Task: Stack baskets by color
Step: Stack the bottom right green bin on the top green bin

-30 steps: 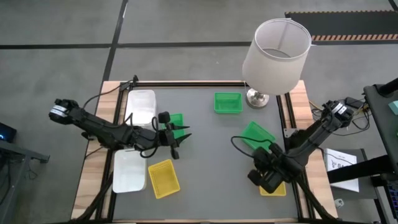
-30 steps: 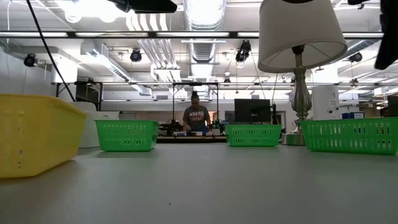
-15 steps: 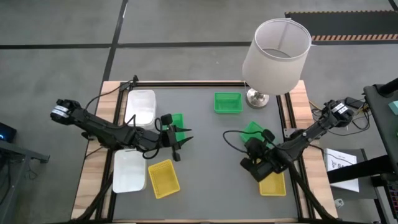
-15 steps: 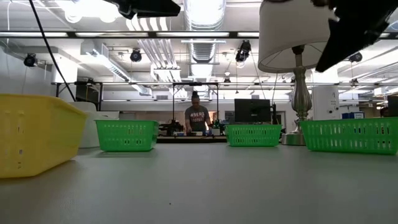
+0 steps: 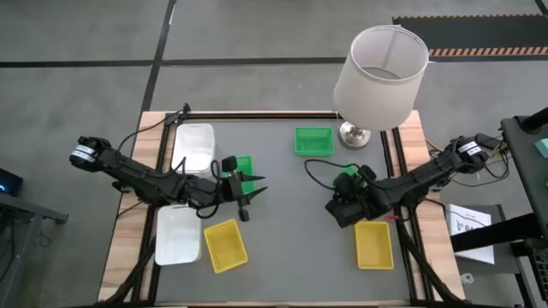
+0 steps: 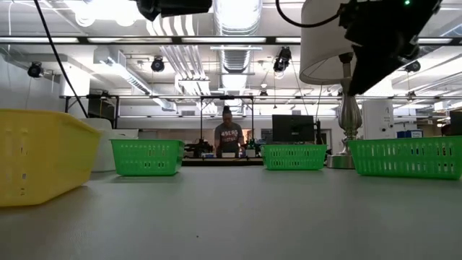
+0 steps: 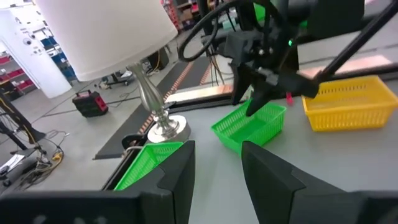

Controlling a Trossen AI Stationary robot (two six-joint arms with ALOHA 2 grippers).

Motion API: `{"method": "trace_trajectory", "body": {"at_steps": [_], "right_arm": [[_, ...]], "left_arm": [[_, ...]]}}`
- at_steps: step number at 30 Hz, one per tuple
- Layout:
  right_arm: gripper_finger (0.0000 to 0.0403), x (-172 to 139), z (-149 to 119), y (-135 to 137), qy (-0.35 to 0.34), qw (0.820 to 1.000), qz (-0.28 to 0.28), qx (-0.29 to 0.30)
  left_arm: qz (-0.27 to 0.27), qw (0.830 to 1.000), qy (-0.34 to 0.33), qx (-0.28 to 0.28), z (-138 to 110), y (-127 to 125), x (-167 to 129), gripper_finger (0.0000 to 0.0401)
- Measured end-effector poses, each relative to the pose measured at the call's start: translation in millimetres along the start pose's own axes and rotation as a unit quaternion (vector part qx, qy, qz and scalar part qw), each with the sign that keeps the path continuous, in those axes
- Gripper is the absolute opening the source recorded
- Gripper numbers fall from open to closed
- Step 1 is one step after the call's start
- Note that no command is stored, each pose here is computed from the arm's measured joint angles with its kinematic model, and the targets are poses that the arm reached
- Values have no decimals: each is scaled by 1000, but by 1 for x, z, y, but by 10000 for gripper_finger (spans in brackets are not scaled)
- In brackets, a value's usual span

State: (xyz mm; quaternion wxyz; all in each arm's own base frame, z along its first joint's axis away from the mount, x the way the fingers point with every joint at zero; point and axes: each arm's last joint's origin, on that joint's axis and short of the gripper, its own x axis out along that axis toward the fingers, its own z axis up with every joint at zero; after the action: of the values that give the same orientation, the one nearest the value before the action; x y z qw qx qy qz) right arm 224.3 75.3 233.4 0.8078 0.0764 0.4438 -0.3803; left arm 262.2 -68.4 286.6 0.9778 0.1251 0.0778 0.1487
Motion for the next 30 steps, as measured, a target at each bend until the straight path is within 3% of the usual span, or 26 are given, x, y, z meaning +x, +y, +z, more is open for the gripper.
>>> {"method": "trace_trajectory", "body": {"at_steps": [3,6,17,30], "right_arm": [[181,0,2,-1,-35,999,-21,-17],[177,0,3,-1,-45,999,-24,5],[179,1,-1,2,24,999,13,42],[192,4,-4,1,33,999,7,33]], "left_arm": [[3,1000,-15,-12,3,1,0,116],[5,999,-28,-22,6,1,0,116],[15,994,-83,-76,18,5,-1,116],[12,991,-83,-101,19,4,-2,116]]}}
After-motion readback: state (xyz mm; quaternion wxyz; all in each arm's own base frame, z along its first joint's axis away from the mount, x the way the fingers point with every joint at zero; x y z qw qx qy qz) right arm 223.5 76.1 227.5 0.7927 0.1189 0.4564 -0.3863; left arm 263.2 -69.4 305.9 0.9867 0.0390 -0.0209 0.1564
